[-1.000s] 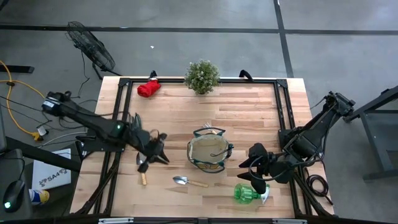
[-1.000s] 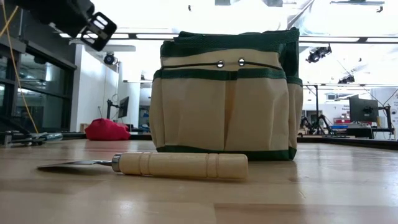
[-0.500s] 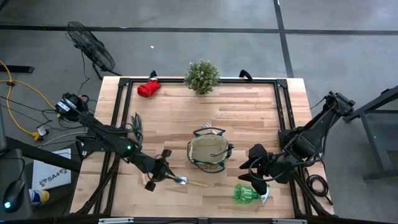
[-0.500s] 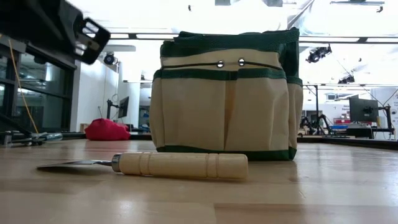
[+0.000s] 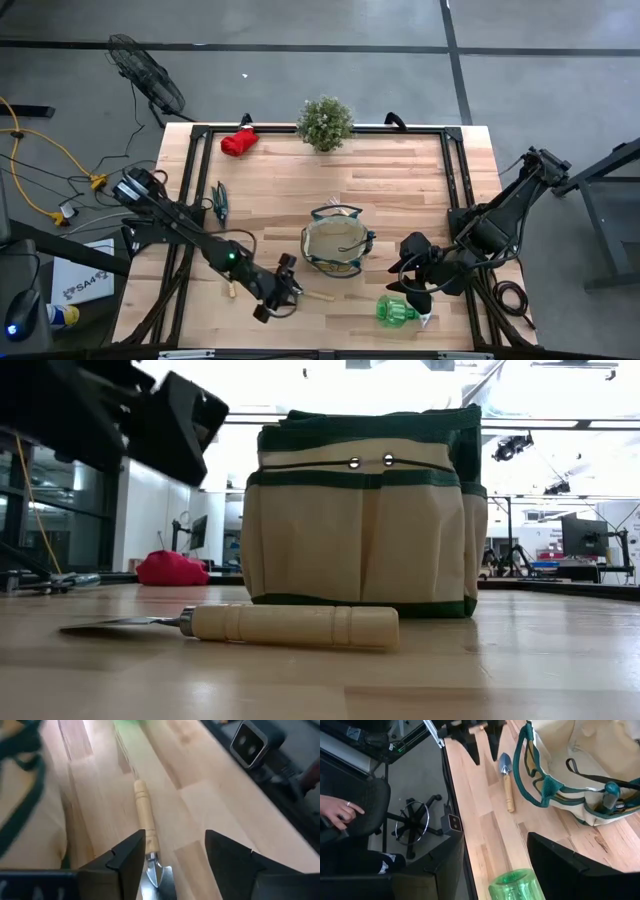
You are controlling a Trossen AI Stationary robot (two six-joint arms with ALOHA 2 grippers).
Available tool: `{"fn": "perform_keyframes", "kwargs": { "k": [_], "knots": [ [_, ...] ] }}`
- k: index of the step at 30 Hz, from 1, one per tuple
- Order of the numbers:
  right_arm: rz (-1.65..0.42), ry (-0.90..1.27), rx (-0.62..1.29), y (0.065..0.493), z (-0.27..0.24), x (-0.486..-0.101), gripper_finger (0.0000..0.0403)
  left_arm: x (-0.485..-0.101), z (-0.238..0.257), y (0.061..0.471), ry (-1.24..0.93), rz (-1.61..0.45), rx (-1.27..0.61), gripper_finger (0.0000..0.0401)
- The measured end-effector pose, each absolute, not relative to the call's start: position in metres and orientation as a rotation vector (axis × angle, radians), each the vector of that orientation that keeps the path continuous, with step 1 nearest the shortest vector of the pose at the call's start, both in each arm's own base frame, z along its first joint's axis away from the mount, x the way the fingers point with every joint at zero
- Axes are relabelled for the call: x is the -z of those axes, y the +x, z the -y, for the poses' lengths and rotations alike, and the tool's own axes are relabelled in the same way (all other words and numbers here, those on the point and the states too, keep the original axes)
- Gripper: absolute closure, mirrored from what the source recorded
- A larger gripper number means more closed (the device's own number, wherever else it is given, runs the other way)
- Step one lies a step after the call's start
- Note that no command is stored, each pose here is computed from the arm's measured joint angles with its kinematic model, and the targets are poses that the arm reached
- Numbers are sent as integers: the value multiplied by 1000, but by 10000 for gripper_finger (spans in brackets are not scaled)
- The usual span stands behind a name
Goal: Pick & Place Garden tools in Gardening bag
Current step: Put the right brown trowel into the brown gardening bag
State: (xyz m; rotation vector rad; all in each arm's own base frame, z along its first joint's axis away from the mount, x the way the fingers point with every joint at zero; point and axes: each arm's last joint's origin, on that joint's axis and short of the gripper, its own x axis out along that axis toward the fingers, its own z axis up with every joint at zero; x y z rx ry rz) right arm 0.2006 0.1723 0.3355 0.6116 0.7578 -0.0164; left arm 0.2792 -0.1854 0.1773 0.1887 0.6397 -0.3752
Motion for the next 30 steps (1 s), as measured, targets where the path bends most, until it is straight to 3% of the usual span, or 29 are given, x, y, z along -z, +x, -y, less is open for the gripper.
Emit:
{"fn": "perform_keyframes", "kwargs": {
  "k": [23, 30],
  "knots": [
    [-753, 612, 21, 201, -172, -336, 192, -135, 178, 305, 246, -783, 247, 194],
    [-753, 612, 21, 201, -172, -336, 192, -127, 179, 307, 221, -811, 301, 194]
  ]
}}
